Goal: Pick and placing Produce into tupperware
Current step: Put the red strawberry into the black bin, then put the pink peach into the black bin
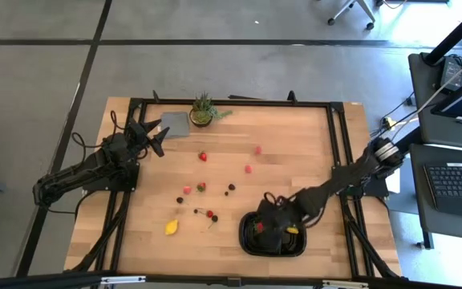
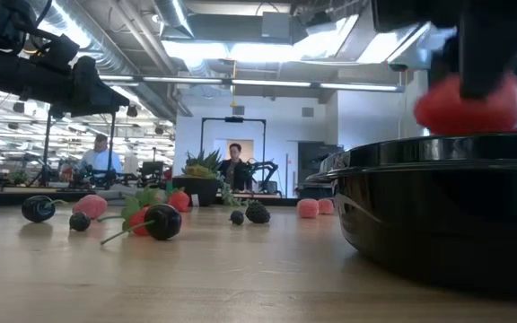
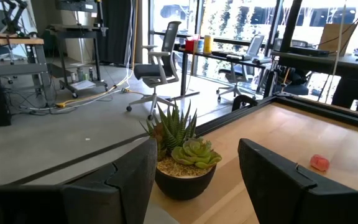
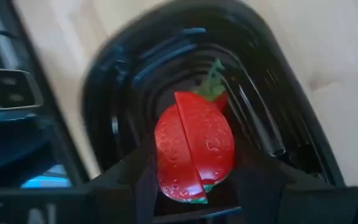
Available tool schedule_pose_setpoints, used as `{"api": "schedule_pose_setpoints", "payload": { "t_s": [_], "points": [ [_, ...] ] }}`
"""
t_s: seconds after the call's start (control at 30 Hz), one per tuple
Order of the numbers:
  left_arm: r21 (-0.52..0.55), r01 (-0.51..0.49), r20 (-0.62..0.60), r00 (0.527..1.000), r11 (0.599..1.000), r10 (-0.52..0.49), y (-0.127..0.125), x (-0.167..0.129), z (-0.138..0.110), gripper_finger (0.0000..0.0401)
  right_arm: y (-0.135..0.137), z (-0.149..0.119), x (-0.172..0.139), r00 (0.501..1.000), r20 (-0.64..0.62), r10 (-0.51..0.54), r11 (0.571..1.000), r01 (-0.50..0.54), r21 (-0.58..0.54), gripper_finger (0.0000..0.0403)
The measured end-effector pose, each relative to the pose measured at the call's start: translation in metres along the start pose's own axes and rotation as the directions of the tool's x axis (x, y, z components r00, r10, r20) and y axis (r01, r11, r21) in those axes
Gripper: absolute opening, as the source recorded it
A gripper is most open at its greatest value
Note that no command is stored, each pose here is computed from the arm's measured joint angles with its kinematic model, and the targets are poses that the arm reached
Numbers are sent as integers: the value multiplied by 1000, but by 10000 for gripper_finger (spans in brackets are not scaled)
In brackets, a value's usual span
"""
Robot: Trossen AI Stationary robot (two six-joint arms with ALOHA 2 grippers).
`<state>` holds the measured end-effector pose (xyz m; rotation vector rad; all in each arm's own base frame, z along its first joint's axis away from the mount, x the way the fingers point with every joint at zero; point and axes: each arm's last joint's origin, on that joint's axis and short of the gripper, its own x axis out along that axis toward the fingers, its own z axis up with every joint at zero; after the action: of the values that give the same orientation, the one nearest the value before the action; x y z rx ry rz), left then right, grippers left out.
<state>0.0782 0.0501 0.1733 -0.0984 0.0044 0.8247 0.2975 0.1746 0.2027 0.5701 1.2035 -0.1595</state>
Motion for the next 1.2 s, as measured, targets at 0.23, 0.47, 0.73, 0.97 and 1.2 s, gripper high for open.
{"api": "schedule_pose_setpoints", "payload": {
  "t_s": [0.23, 0.47, 0.73, 0.97, 1.2],
  "points": [
    [0, 0, 0, 1000, 1000, 0, 0, 0, 0, 220, -5, -5, 39, 993, -59, -98, 995, 98, -17, 173],
    [0, 0, 0, 1000, 1000, 0, 0, 0, 0, 220, -6, -7, 45, 991, -81, -108, 994, 107, -18, 184],
    [0, 0, 0, 1000, 1000, 0, 0, 0, 0, 220, -1, -8, 42, 984, -178, -9, 1000, 5, -24, 226],
    [0, 0, 1, 1000, 1000, 0, 0, 0, 0, 220, -3, -4, 42, 984, -179, 2, 1000, -6, -21, 286],
    [0, 0, 1, 1000, 1000, 0, 0, 0, 0, 220, -12, 19, 22, 958, -285, 45, 997, -24, 74, 336]
  ]
}}
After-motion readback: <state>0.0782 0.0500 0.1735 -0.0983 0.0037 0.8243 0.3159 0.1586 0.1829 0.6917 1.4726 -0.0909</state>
